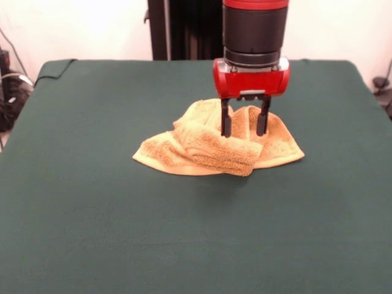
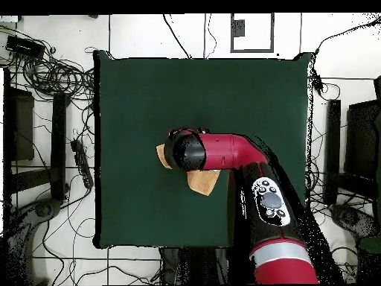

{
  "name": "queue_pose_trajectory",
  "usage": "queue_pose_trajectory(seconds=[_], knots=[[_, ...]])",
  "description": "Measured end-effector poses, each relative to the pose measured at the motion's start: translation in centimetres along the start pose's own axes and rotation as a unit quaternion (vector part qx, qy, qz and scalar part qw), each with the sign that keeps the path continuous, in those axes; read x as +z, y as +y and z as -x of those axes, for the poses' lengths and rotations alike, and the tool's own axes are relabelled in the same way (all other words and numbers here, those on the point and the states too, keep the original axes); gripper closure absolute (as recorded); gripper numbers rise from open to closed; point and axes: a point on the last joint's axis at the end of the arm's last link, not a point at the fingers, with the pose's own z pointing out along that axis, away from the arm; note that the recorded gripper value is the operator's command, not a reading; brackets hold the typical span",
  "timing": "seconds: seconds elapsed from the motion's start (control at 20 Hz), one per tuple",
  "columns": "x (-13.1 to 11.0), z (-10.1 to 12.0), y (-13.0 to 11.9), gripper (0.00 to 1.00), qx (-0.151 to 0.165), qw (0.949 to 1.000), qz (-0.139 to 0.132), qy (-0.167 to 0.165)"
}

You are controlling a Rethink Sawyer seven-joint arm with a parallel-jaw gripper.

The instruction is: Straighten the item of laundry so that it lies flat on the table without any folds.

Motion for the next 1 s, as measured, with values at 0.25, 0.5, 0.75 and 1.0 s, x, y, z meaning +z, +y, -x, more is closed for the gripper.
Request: queue_pose_trajectory(seconds=[0.25, 0.5, 0.75, 1.0], knots=[[0.1, -0.1, 0.0, 0.0, 0.0, 1.0, 0.0, 0.001], [0.5, -0.2, 0.1, 0.0, 0.0, 1.0, 0.001, -0.001], [0.9, -0.4, 0.2, 0.0, 0.0, 1.0, 0.003, 0.0], [1.8, -0.9, 0.4, 0.0, 0.0, 1.0, 0.005, 0.005]])
